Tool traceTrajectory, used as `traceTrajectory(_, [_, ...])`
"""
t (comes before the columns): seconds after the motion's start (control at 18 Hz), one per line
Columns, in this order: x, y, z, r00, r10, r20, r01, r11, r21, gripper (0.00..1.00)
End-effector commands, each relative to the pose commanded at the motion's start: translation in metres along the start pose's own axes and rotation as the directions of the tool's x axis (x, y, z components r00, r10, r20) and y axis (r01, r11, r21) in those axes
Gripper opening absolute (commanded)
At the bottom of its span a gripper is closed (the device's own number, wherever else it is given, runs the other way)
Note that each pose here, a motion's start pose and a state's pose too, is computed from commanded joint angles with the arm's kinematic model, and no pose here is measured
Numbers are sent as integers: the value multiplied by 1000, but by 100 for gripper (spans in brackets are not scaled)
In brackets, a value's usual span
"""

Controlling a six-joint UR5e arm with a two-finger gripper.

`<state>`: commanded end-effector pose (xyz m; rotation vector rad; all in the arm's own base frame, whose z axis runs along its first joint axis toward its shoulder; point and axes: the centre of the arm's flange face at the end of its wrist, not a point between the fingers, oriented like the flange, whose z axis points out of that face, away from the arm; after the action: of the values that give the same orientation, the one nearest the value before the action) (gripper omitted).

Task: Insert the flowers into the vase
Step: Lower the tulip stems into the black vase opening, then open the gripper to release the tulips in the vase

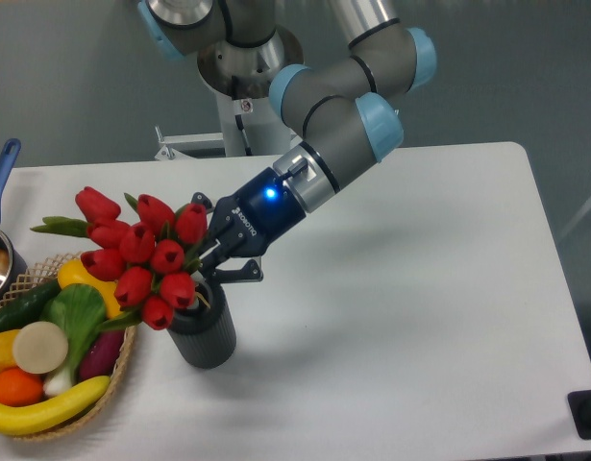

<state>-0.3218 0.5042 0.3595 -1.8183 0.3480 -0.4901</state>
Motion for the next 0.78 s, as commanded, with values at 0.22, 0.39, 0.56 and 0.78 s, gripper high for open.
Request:
traceTrajectory(0.22, [3,19,4,1000,20,-9,-20,1000,-6,26])
traceTrajectory(0.39, [4,29,2,1000,17,-7,-17,1000,-8,33])
traceTrajectory(0.56, [3,37,4,1000,4,-7,-4,1000,-17,47])
traceTrajectory(0.78, [-1,50,7,1000,-12,-10,12,1000,-25,55])
